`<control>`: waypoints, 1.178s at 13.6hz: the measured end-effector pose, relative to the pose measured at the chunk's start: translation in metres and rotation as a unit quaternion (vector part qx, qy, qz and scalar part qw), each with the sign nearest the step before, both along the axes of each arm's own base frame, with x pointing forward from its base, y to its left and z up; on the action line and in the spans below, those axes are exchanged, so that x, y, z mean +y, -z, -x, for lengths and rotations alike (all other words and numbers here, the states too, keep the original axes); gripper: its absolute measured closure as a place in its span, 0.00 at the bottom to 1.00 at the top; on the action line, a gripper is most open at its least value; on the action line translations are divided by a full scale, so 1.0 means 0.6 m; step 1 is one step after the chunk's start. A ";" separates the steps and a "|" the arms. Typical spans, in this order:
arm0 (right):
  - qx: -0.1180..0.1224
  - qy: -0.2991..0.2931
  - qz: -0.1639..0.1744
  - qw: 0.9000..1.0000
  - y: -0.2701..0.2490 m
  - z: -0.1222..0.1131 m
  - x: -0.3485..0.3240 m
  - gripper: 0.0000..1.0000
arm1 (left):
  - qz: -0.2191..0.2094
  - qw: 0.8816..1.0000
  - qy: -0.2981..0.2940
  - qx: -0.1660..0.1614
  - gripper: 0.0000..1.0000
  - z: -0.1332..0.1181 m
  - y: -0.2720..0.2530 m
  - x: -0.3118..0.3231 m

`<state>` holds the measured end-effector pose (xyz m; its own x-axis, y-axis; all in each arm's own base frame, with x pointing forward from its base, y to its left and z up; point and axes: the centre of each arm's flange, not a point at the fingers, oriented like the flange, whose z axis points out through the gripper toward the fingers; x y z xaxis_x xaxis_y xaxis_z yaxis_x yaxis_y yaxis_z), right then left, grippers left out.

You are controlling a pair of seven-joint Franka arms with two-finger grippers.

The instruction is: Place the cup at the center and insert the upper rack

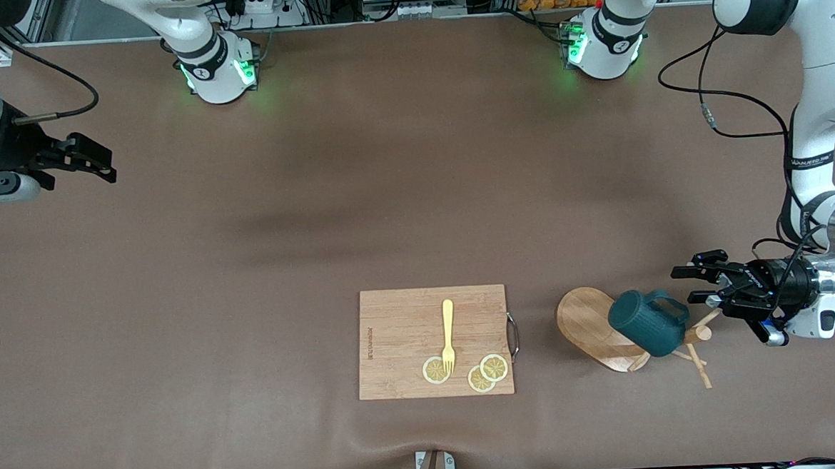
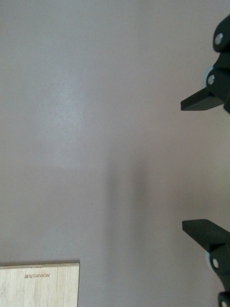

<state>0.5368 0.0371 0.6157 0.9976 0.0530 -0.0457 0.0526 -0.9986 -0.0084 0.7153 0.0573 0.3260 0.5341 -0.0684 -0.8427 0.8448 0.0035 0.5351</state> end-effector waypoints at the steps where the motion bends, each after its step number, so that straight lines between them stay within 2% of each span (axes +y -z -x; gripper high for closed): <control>1: 0.000 0.000 0.000 1.000 0.000 0.000 0.000 0.00 | 0.000 1.000 0.002 0.001 0.27 -0.001 -0.011 0.000; 3: 0.000 0.000 0.000 1.000 0.000 0.000 0.000 0.00 | -0.002 1.000 0.004 -0.007 0.06 -0.001 -0.046 0.003; 4: 0.000 0.000 0.000 1.000 0.000 0.000 0.000 0.00 | -0.005 1.000 0.004 -0.013 0.00 0.000 -0.072 0.006; 6: 0.000 0.000 0.000 1.000 0.000 0.000 0.000 0.00 | -0.013 1.000 0.004 -0.021 0.00 0.004 -0.121 0.012; 10: 0.001 0.000 0.000 1.000 0.001 0.000 -0.001 0.00 | -0.063 0.997 0.027 -0.038 0.00 0.025 -0.216 -0.005; 13: 0.001 0.001 0.000 1.000 0.000 0.000 -0.002 0.00 | -0.087 0.994 0.042 -0.041 0.00 0.031 -0.229 -0.026; 16: 0.001 0.001 0.000 1.000 0.001 0.000 -0.002 0.00 | -0.144 0.987 0.048 -0.043 0.00 0.032 -0.231 -0.044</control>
